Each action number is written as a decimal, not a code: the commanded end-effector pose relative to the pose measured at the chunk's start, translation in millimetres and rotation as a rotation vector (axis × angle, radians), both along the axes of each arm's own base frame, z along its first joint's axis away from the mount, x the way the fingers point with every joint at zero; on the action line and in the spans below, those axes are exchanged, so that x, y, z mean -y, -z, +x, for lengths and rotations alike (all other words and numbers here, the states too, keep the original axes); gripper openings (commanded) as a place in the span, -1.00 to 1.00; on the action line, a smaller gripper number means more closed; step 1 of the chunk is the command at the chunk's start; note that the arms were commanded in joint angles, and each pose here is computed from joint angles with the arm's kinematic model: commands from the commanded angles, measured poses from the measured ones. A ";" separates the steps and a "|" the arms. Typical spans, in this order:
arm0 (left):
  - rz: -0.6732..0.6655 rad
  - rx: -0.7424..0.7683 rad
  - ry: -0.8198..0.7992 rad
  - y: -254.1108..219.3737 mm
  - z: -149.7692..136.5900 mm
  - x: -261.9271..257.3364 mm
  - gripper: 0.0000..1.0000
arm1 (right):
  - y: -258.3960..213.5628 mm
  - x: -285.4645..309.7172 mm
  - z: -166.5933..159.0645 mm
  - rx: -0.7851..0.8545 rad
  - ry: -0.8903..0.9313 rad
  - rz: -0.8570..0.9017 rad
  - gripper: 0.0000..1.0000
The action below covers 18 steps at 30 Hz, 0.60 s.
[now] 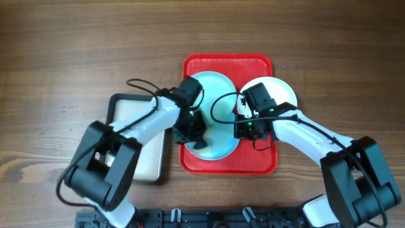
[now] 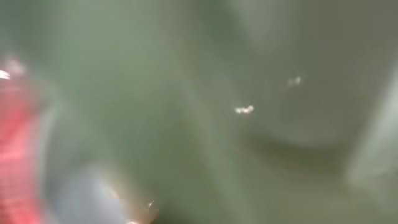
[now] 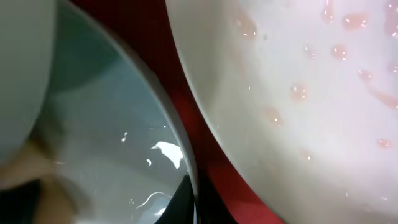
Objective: Clean dirty plates on tray and stack at the side
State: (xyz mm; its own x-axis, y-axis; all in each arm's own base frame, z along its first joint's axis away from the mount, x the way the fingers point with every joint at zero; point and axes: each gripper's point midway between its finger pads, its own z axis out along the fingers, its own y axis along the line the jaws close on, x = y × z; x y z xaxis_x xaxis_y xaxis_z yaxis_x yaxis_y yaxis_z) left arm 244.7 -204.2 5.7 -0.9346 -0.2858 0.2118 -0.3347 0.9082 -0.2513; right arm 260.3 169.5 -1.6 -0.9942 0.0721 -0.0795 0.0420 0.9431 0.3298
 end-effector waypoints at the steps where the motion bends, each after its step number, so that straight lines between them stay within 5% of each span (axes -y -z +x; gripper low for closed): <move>1: 0.181 0.158 -0.043 -18.9 17.0 -43.0 -0.92 | 20.0 19.0 -9.2 -0.034 0.003 -0.100 -0.91; 6: 0.109 0.349 -0.007 -92.7 19.9 -61.8 -0.92 | 19.7 18.1 -9.2 -0.024 -0.030 -0.098 -0.92; 8: 0.243 0.355 -0.065 -103.4 12.7 -106.3 -0.92 | 16.2 5.6 -9.1 -0.001 -0.127 -0.035 -0.91; 12: 0.442 0.267 -0.164 -90.9 -2.6 -168.3 -0.92 | 12.9 -1.4 -9.1 0.011 -0.176 0.002 -0.91; 18: 0.405 0.175 -0.275 -52.0 -16.6 -189.1 -0.86 | -36.8 54.7 -19.3 -0.021 0.017 -0.276 -0.91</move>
